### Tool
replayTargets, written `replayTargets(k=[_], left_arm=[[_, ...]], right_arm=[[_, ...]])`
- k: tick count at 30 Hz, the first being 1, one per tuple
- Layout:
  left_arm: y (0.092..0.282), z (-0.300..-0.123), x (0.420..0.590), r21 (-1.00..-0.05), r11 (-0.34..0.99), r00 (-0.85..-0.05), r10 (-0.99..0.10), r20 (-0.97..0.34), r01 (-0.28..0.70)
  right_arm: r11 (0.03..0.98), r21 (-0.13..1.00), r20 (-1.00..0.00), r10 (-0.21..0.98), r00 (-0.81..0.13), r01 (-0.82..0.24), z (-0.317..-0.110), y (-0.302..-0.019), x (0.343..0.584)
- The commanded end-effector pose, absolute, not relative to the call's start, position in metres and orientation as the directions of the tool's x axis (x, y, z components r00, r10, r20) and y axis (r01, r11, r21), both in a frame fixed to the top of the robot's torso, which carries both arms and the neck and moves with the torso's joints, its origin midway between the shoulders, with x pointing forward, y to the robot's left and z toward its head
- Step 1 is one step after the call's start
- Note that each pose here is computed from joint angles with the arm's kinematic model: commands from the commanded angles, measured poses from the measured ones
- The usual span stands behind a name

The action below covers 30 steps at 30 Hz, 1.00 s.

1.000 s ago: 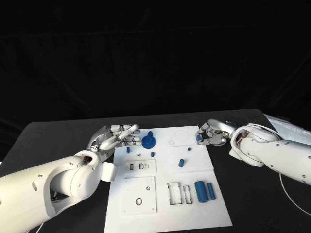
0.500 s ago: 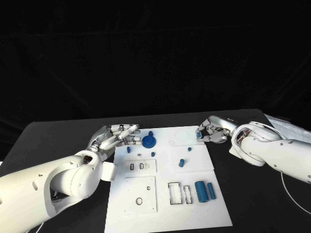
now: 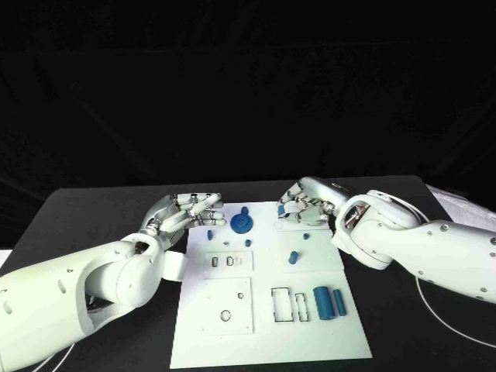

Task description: Assemble the parts on the task board

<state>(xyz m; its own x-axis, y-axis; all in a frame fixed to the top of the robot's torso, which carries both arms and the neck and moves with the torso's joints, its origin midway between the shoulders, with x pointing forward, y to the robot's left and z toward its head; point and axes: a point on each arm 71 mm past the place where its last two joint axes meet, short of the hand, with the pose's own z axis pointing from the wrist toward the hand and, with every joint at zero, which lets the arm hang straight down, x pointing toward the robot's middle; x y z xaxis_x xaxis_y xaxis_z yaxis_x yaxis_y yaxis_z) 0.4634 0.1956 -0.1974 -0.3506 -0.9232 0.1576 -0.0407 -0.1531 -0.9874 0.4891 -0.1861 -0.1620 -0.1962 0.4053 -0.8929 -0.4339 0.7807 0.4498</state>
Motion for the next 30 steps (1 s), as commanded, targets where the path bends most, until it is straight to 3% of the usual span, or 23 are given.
replayTargets(k=[1, 13, 30], left_arm=[[0.195, -0.197, 0.464, -0.984, -0.173, -0.359, -0.917, 0.175, -0.04], [0.201, -0.198, 0.467, -0.985, -0.167, -0.337, -0.926, 0.17, -0.04], [0.197, -0.199, 0.468, -0.985, -0.169, -0.342, -0.924, 0.173, -0.043]], right_arm=[[0.819, 0.388, -0.922, 0.338, -0.19, -0.424, -0.171, -0.166, 0.481], [0.817, 0.344, -0.934, 0.245, -0.261, -0.463, -0.208, -0.102, 0.457], [0.815, 0.337, -0.927, 0.201, -0.316, -0.472, -0.23, -0.08, 0.447]])
